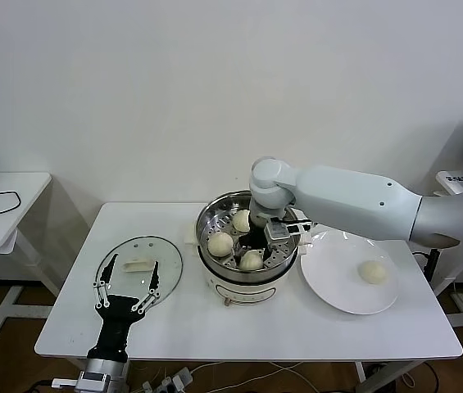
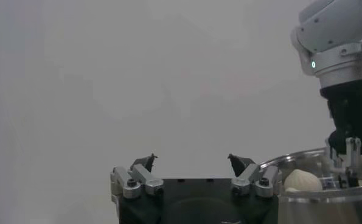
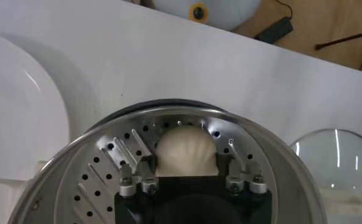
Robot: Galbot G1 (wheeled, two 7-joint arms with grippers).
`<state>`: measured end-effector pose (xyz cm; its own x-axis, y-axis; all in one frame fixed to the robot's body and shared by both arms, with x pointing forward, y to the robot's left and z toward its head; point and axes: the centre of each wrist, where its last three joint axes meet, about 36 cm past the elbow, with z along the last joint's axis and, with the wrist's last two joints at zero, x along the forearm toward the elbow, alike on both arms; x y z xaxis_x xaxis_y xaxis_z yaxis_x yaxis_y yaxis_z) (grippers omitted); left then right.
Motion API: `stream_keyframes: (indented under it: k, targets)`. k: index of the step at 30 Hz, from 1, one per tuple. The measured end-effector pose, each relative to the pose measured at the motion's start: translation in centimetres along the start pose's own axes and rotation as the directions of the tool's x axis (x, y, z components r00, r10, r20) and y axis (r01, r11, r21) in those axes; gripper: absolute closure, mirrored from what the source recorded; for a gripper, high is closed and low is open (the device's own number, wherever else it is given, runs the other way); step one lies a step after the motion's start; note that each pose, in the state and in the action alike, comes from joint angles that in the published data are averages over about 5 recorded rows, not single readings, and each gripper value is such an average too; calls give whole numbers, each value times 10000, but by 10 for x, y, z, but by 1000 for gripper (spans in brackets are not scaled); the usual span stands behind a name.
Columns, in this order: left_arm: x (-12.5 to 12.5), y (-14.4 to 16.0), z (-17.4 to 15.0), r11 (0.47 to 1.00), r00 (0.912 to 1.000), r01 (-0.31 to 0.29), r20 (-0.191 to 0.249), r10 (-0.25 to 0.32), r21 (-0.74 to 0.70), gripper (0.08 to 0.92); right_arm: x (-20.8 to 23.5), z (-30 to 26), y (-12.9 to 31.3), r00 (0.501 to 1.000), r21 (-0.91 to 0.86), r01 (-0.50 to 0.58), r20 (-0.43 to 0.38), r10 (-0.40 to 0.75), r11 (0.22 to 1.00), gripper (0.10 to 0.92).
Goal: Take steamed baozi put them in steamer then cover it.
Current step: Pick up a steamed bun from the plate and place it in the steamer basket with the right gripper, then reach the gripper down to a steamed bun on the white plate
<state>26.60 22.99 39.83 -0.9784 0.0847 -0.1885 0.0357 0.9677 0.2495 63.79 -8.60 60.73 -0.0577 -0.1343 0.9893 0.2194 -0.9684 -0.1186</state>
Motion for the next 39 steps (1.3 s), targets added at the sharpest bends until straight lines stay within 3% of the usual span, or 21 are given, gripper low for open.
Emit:
stream_keyframes:
  k: [8,14,17,21,29,34,39]
  targets:
    - [-1,-1,0,10000,10000,-4,8,4,12,177,41,13,27,9981,-945,-436,-479,392,9946,200]
    - [-2,-1,2,10000,10000,-60,-15,60,13,177,88,23,83,9897,-3764,-1335,-984,1038,9168,200]
    - [-2,-2,1,10000,10000,-88,-10,88,31,177,104,26,123,9856,-5805,-1625,-1332,1039,7979,200]
    - [-2,-3,0,9999,10000,-97,-7,97,39,177,111,25,182,9855,-8042,-1674,-1535,727,5704,200]
    - [-2,-4,-4,9999,10000,-75,-51,76,79,177,82,4,293,9921,-9808,-1258,-1237,228,1491,200]
    - [-1,-4,-5,9999,9999,-51,-91,51,98,177,50,-13,336,9960,-9959,-886,-887,41,-157,200]
    - [0,-5,-5,9999,9999,-26,-124,27,122,177,16,-29,363,9983,-9911,-586,-582,-64,-1195,200]
